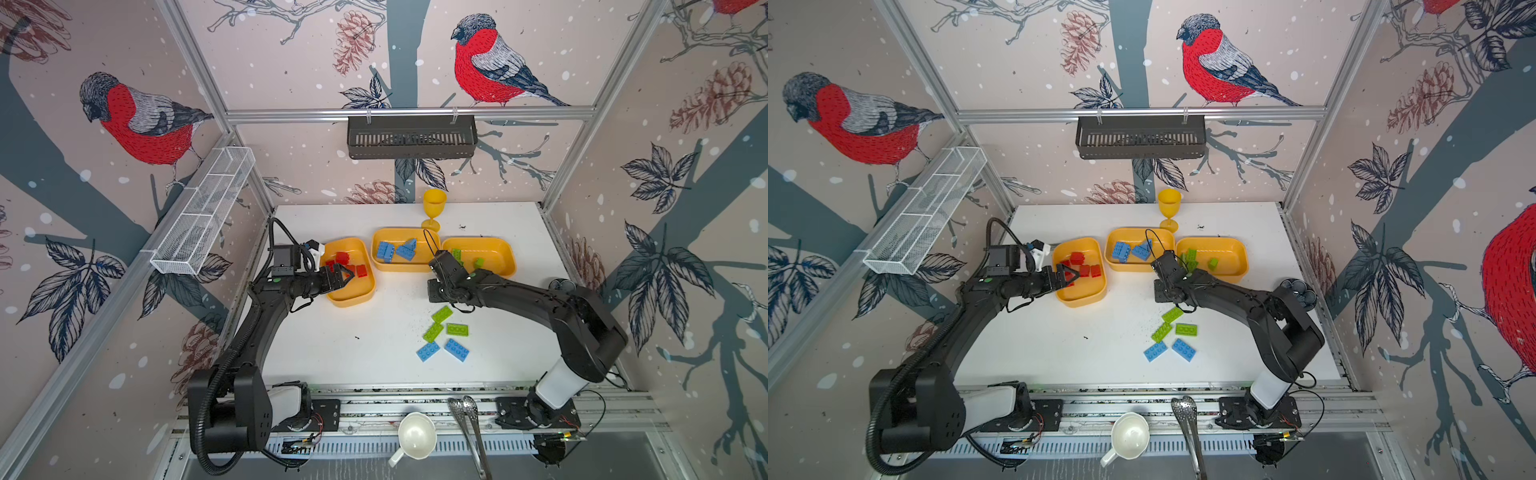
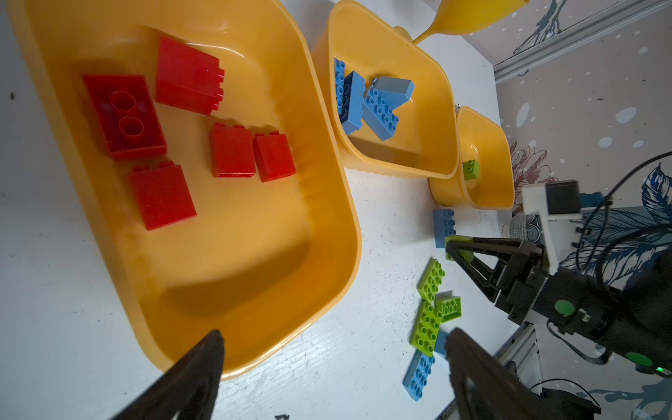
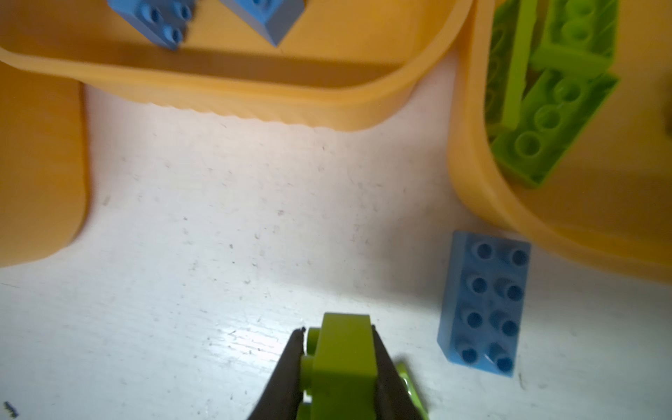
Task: Sort the legos into containers by color
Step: 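Carry the lime-green brick with the right gripper and drop it into the farthest bin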
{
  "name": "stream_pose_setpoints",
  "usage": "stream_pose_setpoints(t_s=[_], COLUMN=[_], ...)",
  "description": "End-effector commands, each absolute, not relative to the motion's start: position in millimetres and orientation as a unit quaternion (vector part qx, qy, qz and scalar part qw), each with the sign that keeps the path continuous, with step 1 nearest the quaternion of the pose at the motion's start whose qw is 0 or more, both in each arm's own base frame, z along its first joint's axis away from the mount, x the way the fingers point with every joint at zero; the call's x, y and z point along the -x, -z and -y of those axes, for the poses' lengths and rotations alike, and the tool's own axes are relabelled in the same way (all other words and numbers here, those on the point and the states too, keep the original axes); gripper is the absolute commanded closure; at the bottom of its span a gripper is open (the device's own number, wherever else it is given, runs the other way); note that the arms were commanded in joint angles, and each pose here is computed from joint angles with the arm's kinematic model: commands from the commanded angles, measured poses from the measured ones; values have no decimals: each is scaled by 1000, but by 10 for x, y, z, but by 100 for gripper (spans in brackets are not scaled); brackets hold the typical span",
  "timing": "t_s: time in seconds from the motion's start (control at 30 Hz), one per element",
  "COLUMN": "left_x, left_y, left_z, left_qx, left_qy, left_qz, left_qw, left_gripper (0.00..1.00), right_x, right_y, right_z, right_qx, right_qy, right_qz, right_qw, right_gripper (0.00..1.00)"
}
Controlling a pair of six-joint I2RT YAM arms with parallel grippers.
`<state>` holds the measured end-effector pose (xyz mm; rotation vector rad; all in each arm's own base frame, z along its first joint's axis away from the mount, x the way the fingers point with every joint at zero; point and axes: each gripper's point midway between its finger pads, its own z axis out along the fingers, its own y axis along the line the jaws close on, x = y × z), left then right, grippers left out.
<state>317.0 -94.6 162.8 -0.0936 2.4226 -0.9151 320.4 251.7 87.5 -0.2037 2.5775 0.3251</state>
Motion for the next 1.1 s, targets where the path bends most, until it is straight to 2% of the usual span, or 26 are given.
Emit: stream_pose_setpoints(t_s=[0.0,0.13,0.33,0.53,0.8,0.9,1.0,1.07], left_x=[-3230,-3263,-3313,-3320,-3329,-3334,-3340,-3346], left_y=[-1777,-1895,-2047,-2102,-2121,-2104,-2085,-2087], left_z=[1009,1062,1111,1117,1104,1102,1095,1097], left_qx=[22,25,27,31,35,35,34,33], left_qy=[366,390,417,423,420,419,415,415], left_qz=[-884,-871,-853,-848,-847,-849,-852,-852], left_qw=[289,299,313,319,323,320,318,317], left_gripper=[5,6,6,6,6,6,6,6], right_x=[-3295,-3548,-4050,-4463,-4797,-4866,-4878,-4852], right_y=[-1144,-1446,-1535,-1320,-861,-788,-788,-860], right_z=[-2365,-2059,-1497,-1203,-1235,-1294,-1306,-1309], right_qx=[67,49,16,3,2,5,8,10], right_qy=[-115,-101,-60,-43,-53,-60,-62,-67], right_qz=[-949,-939,-933,-936,-947,-949,-950,-949], right_qw=[287,326,355,349,317,309,307,309], right_gripper=[84,83,83,82,77,72,56,51])
